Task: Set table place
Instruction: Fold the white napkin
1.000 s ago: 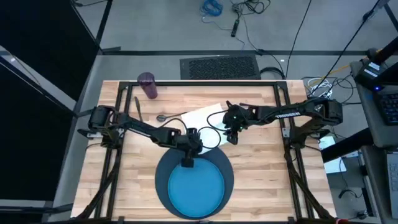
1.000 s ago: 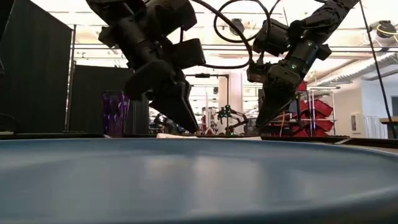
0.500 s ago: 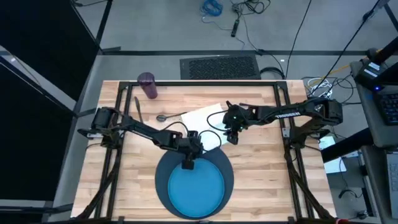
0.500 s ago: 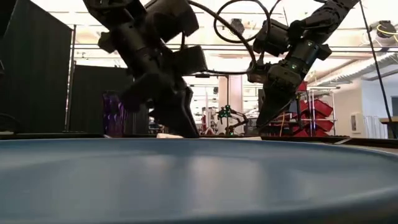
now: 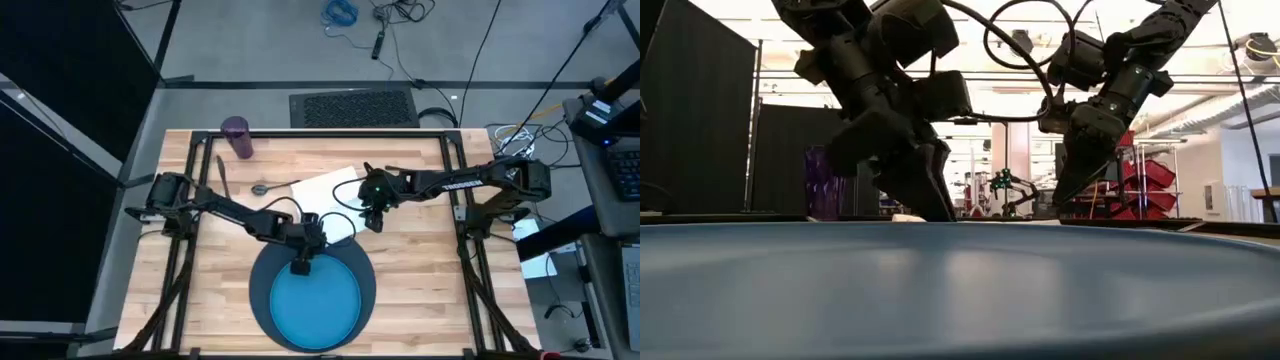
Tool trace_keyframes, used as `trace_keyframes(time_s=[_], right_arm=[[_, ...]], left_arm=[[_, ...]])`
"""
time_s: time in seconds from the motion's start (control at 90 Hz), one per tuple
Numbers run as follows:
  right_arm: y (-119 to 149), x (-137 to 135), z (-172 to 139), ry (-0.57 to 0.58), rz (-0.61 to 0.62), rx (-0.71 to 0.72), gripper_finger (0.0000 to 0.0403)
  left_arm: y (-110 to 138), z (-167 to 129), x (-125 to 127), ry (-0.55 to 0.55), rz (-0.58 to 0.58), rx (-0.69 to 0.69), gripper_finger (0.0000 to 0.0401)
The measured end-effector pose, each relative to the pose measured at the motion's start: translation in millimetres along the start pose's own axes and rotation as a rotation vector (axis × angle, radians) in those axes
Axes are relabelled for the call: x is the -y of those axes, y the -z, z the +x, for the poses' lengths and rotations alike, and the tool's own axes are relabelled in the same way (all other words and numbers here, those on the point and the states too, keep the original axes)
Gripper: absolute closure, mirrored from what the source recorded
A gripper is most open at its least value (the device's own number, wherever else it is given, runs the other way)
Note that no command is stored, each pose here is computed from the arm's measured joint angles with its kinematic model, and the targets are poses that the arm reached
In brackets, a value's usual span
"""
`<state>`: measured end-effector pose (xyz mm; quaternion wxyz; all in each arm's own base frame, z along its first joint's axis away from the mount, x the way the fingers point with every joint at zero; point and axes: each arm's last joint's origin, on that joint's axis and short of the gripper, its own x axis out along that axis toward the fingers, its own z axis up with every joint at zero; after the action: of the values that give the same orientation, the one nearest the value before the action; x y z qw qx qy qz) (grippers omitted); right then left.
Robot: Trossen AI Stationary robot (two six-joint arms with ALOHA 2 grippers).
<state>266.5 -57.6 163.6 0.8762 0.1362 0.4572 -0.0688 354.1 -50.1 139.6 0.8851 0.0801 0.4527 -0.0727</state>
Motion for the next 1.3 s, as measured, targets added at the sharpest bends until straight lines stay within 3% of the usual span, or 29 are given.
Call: trace_keyframes(time_s=[0.256, 0.644, 1.189, 1.3], right_arm=[[0, 0, 0, 0.0, 0.0, 0.0, 0.0236], [0, 0, 0, 0.0, 0.008, 0.001, 0.0236], [0, 0, 0, 0.0, 0.007, 0.002, 0.0236], [0, 0, 0, 0.001, 0.007, 0.002, 0.0236]], left_arm=[[0, 0, -3, -0.08, 0.001, -0.007, 0.0318], [0, 0, 1, -0.019, -0.002, -0.004, 0.0318], [6, 11, 0, -0.049, 0.0, -0.034, 0.0319], [5, 10, 0, -0.048, 0.034, -0.03, 0.0335]])
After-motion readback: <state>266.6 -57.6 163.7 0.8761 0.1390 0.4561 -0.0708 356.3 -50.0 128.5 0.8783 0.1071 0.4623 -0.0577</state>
